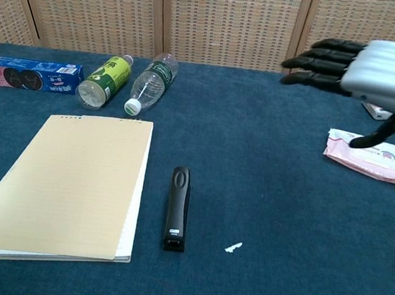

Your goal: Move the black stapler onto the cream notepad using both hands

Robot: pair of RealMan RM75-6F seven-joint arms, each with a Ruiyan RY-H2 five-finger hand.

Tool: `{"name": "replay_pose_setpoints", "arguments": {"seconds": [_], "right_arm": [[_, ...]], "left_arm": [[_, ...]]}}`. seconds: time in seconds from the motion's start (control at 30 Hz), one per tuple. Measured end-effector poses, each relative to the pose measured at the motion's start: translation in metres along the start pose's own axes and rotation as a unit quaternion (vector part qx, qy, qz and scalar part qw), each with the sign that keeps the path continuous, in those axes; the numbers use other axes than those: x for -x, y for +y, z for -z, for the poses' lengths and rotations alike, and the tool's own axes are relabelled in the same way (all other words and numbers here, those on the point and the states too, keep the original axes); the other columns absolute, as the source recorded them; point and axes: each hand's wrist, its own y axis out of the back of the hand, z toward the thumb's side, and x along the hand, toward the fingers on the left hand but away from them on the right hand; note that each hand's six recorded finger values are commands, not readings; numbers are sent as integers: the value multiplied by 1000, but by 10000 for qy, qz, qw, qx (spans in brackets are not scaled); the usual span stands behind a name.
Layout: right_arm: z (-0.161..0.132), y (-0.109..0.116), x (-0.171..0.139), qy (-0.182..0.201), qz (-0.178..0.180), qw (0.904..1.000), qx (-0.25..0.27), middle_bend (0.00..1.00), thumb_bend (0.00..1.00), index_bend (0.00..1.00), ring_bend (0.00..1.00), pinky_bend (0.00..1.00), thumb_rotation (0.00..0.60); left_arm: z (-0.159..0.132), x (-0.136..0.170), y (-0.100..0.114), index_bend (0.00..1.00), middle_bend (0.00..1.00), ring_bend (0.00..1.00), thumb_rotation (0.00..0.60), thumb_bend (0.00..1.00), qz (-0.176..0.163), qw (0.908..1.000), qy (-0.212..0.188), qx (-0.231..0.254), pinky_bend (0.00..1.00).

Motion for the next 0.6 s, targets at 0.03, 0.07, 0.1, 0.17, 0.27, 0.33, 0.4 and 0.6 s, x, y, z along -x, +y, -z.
{"name": "replay_pose_setpoints", "arguments": {"seconds": [0.03, 0.07, 0.1, 0.17, 0.27, 0.33, 0.4, 0.6], "right_arm": [[9, -3, -11, -294, -13, 9995, 152, 0, 0, 0, 0, 0, 600], [21, -7, -27, -691, -11, 9969, 368, 0, 0, 0, 0, 0, 600], [28, -9, -39, -993, -2, 9936, 533, 0, 0, 0, 0, 0, 600], [41, -16, -70, -1678, 12, 9816, 908, 0, 0, 0, 0, 0, 600], [43, -23, -105, -2345, -35, 9627, 1348, 0, 0, 0, 0, 0, 600], [38, -23, -117, -2535, -56, 9546, 1563, 0, 0, 0, 0, 0, 600], [30, -20, -129, -2714, -104, 9457, 1787, 0, 0, 0, 0, 0, 600], [5, -5, -157, -3163, -337, 9202, 2282, 0, 0, 0, 0, 0, 600]], "left_arm": [[-3, 1, 0, 0, 0, 0, 600, 0, -33, 10000, -55, 1, 0], [-5, 1, 0, 0, 0, 0, 600, 0, -54, 9999, -100, 1, 0], [-7, 1, 0, 0, 0, 0, 600, 0, -74, 9999, -148, 0, 0], [-13, 0, -1, 0, 0, 0, 600, 0, -112, 9996, -271, -16, 0], [-24, -5, -1, 0, 0, 0, 600, 0, -171, 9984, -526, -113, 0], [-35, -8, -1, 0, 0, 0, 600, 0, -212, 9965, -790, -175, 0], [-47, -11, -1, 0, 0, 0, 600, 0, -250, 9935, -1080, -253, 0], [-98, -23, -4, 0, 0, 0, 600, 0, -354, 9662, -2438, -765, 0]]}}
